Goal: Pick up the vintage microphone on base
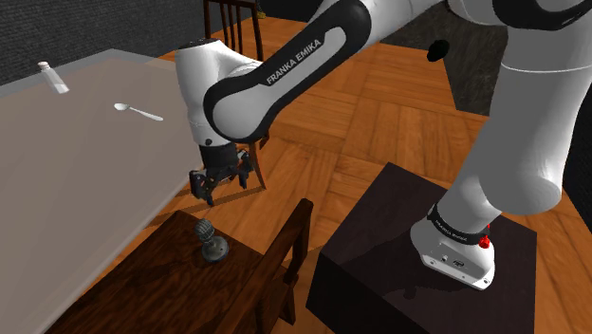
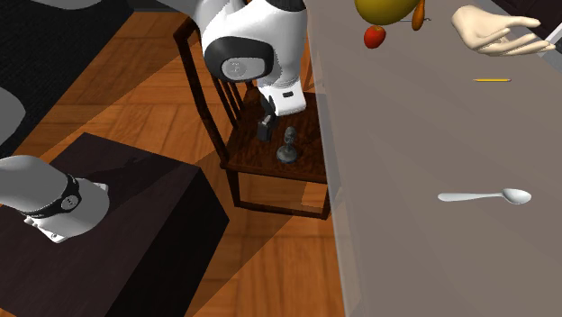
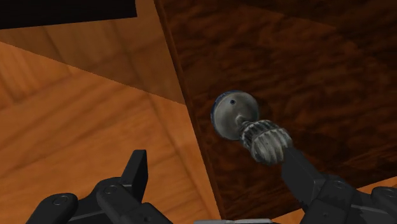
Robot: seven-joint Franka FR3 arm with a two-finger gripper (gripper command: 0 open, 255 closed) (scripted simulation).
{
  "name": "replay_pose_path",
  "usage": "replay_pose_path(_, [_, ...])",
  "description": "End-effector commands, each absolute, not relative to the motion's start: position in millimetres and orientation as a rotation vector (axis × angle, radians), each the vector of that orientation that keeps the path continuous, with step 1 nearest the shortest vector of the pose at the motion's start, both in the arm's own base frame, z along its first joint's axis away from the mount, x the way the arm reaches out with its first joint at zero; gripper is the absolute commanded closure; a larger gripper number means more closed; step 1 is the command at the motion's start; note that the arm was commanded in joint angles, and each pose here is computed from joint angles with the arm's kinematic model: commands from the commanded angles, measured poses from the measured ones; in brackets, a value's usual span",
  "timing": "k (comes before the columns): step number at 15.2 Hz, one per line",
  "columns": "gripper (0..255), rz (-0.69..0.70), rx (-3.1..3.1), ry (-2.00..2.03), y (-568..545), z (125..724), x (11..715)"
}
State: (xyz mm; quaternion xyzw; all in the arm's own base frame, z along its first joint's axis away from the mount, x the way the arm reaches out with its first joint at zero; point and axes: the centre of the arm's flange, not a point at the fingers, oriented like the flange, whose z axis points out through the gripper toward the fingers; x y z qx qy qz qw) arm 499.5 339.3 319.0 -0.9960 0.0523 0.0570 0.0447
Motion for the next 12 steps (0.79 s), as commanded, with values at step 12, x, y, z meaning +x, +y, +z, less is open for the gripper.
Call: replay_pose_path(12, [0,0.208,-3.022,0.181,409.2,232.6,537.0])
